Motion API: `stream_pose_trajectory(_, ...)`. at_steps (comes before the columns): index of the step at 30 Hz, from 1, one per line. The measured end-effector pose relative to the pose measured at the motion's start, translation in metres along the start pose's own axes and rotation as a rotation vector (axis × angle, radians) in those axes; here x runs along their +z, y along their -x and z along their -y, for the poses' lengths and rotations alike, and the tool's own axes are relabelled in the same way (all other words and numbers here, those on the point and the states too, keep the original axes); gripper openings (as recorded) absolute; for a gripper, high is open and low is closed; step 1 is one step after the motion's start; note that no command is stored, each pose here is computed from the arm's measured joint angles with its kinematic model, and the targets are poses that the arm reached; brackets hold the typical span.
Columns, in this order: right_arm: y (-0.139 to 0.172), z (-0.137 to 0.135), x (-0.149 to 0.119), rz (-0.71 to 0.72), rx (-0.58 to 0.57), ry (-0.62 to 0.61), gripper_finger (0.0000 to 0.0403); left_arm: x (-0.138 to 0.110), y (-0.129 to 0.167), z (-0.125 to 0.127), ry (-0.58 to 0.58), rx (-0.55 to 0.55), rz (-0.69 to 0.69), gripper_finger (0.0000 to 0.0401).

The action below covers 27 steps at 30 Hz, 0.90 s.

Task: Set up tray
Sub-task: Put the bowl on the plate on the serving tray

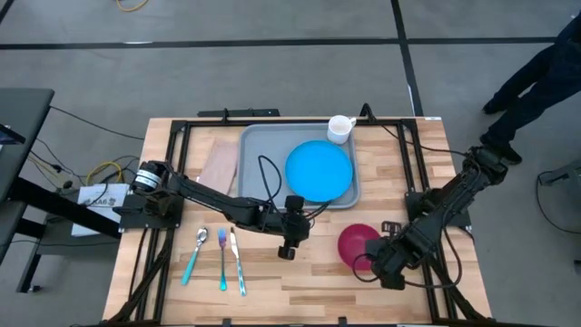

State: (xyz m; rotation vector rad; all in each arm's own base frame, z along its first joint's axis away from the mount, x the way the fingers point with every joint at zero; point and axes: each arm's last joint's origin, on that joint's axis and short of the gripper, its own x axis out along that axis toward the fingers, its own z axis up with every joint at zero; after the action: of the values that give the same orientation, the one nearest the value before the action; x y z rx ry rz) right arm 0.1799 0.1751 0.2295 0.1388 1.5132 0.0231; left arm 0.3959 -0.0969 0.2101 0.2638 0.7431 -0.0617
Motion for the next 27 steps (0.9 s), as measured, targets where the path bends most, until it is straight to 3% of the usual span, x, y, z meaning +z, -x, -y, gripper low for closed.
stream_pose_trajectory(8, 0.0, -0.003, 0.006, 0.005, 0.089, 0.133, 0.0127, 0.007, -0.003, 0.0, 0.069, 0.024, 0.086, 0.019)
stream_pose_trajectory(17, -0.001, -0.003, 0.007, 0.006, 0.083, 0.241, 0.0127, 0.009, -0.003, 0.003, 0.023, 0.01, 0.102, 0.019)
stream_pose_trajectory(27, -0.05, -0.007, 0.027, -0.164, 0.025, 0.325, 0.0126, 0.009, -0.003, 0.006, 0.014, 0.007, 0.1, 0.019)
